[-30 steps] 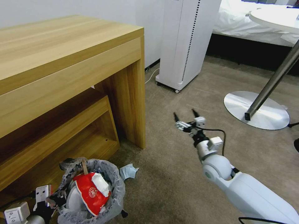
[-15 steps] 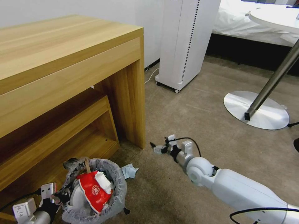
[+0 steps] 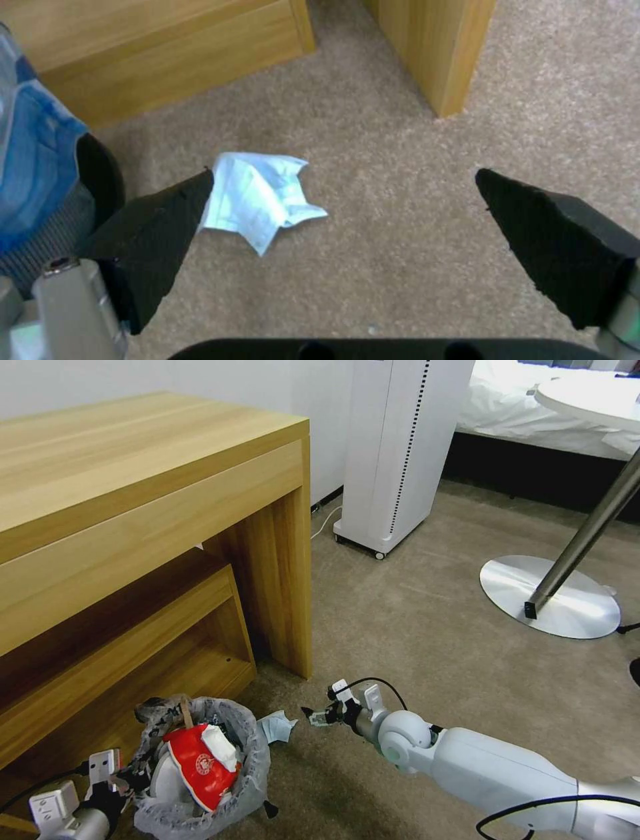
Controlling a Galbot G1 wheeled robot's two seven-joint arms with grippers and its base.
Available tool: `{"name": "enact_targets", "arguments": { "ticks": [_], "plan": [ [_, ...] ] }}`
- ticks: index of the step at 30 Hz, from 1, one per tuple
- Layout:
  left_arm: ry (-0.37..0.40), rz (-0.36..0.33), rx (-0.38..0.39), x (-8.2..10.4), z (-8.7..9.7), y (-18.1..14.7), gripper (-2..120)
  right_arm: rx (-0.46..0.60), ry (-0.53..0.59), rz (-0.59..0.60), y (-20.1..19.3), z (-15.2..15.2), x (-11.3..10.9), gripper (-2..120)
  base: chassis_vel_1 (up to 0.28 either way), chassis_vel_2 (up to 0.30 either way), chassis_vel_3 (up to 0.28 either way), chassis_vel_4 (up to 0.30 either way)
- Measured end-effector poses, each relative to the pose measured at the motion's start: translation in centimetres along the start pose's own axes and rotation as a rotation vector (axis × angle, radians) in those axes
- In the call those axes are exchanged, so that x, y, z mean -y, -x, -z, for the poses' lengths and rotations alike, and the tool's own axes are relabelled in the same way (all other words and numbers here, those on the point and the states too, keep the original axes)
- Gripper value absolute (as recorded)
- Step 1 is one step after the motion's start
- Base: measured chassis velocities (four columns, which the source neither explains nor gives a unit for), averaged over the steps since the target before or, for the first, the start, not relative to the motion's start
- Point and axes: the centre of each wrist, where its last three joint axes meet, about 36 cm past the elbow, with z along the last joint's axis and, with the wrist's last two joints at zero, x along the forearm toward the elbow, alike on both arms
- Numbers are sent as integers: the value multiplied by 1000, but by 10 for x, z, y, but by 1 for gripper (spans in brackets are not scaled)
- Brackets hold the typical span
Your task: Pick up the trash bin and place the garbage on the floor into it.
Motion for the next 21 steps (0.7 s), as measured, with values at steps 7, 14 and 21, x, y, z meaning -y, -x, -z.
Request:
{"name": "enact_targets", "arguments": {
  "ticks": [7,14,21],
  "plan": [
    [4,13,-10,-3,-1,-2,1,23,-21,-23,-3,-1,6,100,0,0,0,0],
    [11,29,-23,-5,-4,-9,1,22,-46,2,3,-2,11,100,0,0,0,0],
    [12,32,-15,-3,-3,-14,1,-82,-62,3,22,8,16,100,0,0,0,0]
  ]
}}
